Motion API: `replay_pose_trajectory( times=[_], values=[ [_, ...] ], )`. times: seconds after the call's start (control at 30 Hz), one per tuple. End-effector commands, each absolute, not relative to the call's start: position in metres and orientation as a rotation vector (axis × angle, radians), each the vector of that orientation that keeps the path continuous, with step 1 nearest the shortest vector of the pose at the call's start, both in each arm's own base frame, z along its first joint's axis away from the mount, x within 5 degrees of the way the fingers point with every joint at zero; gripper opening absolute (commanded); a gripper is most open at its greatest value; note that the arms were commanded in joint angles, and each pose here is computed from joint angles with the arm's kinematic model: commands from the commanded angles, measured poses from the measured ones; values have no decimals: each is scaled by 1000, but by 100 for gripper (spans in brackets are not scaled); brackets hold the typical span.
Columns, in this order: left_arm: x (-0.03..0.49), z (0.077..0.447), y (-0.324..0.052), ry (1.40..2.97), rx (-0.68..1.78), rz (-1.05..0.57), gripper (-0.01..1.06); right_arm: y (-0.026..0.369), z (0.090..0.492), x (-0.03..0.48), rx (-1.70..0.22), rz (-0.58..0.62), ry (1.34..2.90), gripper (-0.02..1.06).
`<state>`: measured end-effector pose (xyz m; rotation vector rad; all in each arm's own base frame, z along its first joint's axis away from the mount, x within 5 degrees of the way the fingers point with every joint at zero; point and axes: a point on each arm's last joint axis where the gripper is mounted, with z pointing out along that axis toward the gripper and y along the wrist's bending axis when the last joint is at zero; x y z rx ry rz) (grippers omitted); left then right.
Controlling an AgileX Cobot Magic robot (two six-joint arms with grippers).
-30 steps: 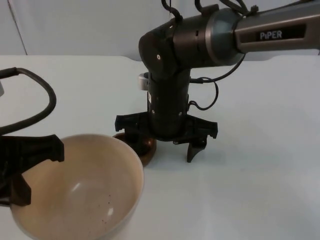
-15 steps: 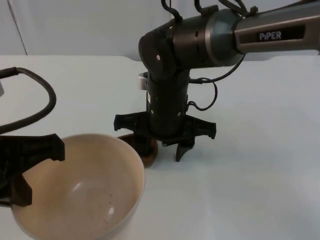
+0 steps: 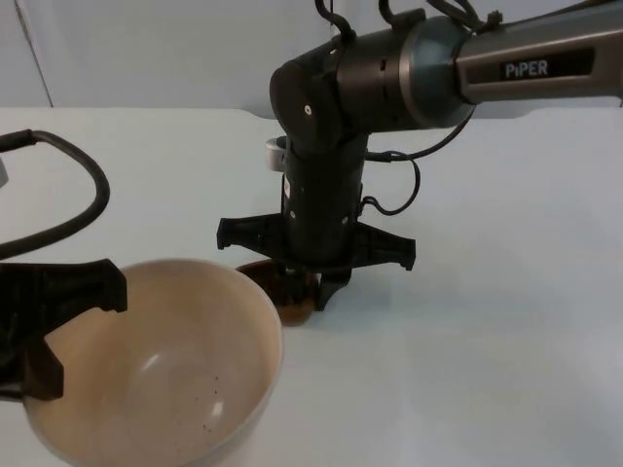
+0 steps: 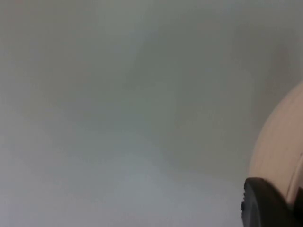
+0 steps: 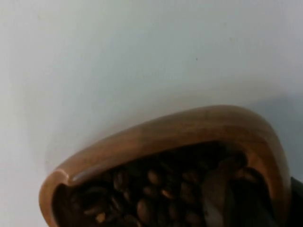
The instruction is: Pick up the bowl with the left hand and pour the coffee beans from the cup into the bowl with the right hand.
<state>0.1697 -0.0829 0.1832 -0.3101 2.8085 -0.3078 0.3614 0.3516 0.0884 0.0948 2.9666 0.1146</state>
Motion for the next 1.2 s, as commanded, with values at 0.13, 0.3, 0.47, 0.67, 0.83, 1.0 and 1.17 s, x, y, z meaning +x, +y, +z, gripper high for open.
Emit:
replay_pose_trajectory(
  times=[0.13, 0.3, 0.47, 0.67, 0.83, 1.0, 1.17],
  values=[
    [171, 185, -83, 2782, -284, -330, 0, 350, 84, 358, 26, 43, 2993, 0],
    [172, 185, -84, 2767, -256, -334, 0, 342, 94, 363, -35, 30, 2996, 0],
    [172, 185, -84, 2762, -253, -337, 0, 329, 110, 372, -74, 27, 2994, 0],
    [173, 186, -84, 2754, -253, -342, 0, 315, 140, 382, -146, 69, 2959, 0],
    [173, 186, -84, 2752, -249, -342, 0, 301, 173, 391, -201, 107, 2897, 0],
    [176, 182, -86, 2764, -223, -334, 0, 289, 200, 395, -269, 137, 2844, 0],
    [182, 175, -89, 2800, -224, -310, 0, 271, 242, 395, -409, 150, 2761, 0]
  ],
)
